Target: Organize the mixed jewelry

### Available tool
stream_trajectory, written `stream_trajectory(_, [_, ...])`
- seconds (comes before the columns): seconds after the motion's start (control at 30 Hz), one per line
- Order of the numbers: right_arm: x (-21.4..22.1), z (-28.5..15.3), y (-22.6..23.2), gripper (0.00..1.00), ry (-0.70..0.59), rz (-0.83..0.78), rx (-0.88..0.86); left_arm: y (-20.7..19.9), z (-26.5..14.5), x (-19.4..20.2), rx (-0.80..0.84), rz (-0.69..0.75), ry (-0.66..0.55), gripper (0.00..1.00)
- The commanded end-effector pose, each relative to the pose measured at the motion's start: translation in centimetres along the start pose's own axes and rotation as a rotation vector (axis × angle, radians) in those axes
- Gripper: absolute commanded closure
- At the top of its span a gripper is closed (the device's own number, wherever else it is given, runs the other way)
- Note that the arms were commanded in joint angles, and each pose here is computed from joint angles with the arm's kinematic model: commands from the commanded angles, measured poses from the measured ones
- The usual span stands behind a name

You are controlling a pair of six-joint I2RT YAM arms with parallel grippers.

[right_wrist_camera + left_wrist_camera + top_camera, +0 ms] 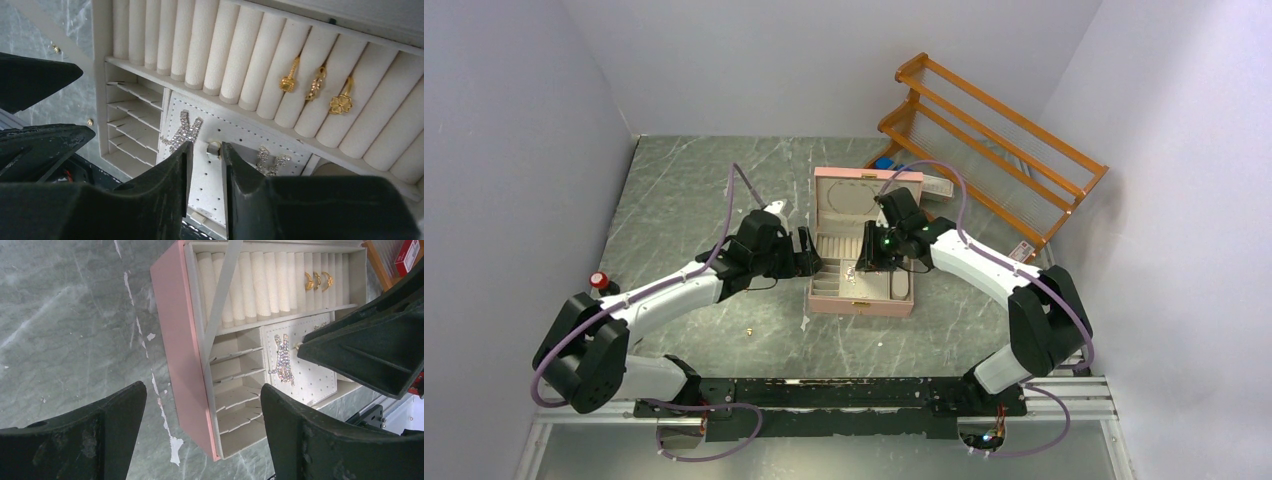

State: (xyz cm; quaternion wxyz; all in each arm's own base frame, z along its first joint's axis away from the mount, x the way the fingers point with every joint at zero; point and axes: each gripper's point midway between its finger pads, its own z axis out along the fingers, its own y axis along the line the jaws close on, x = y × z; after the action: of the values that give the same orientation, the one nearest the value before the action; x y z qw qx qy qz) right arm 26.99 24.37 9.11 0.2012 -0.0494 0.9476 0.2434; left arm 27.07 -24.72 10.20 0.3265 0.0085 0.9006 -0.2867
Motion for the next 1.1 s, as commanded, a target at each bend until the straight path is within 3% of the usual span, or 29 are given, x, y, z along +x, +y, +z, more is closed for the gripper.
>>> stream_trajectory(0.0, [0.0,0.2,-0.2,0.65,-0.001,-0.011,0.029,-0.1,-0.7,-0.9,0.003,-0.007,-0.039,0.11])
stream_trajectory(0.27, [-1.7,-1.9,0.6,0.60,-0.082,-0.012,0.025,0.8,-1.8,-1.1,-0.065,-0.047,-0.044,0.05])
stream_trajectory(0.57, [-4.1,-6.2,2.8,0.60,-0.294,-0.024,-0.087,8.6,-5.9,0.2,-0.475,-0.187,-0.090,0.03])
stream_trajectory(0.8, [-3.3,-6.5,3.5,0.60,-0.294,-0.019,-0.147,12.4,-8.8,3.8,-0.619,-0.302,-0.094,0.15])
stream_trajectory(0.97, [-3.2,-6.5,3.9,0.61,-0.287,-0.026,-0.175,13.4,-8.7,3.8,-0.653,-0.299,-0.116,0.43])
stream_trajectory(1.07, [-3.3,-6.7,3.8,0.62,-0.300,-0.033,-0.170,14.0,-8.4,4.2,-0.699,-0.275,-0.069,0.47])
